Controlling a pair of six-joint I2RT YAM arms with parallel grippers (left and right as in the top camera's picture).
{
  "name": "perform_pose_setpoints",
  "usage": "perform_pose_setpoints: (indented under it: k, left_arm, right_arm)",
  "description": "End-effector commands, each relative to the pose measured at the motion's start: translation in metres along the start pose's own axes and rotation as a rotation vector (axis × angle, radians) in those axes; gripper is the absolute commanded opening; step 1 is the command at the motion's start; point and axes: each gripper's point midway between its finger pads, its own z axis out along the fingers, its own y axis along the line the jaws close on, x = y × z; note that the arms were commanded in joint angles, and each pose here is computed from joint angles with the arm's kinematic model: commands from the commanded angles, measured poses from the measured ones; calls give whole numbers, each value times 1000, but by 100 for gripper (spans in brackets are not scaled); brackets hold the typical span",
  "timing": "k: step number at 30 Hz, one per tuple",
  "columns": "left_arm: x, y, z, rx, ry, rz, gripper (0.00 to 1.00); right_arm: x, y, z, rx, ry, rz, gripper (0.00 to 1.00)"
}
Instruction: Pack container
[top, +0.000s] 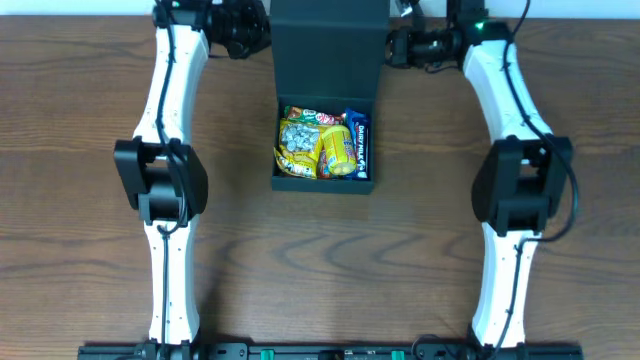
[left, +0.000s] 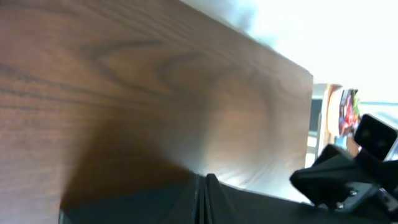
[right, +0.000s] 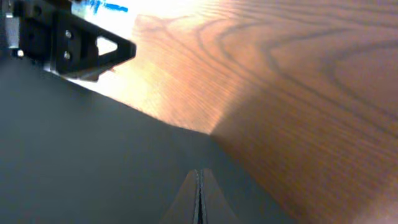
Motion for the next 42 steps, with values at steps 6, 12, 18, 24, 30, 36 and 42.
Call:
perform_pose_setpoints:
  k: [6, 12, 18, 24, 30, 36, 42]
  left_arm:
    - [21, -37, -51, -31, 36, 278, 6]
    - [50, -39, -75, -138, 101, 355, 6]
    - [61, -33, -103, -277, 93, 347, 6]
    - [64, -53, -130, -282, 35, 386, 6]
    - [73, -88, -165, -249, -41, 444, 6]
    - [91, -130, -236, -311, -208, 559, 6]
    - [166, -147, -319, -374, -262, 568, 6]
  right_arm:
    - [9, 56, -44, 122, 55, -238, 1]
    - [42, 70, -52, 211, 186, -282, 1]
    - [48, 62, -73, 420, 216, -241, 1]
    - [48, 77, -121, 539, 167, -204, 2]
    - [61, 121, -173, 613, 117, -228, 2]
    - [86, 186, -216, 614, 7, -330, 2]
    - [137, 227, -259, 688, -151, -449, 1]
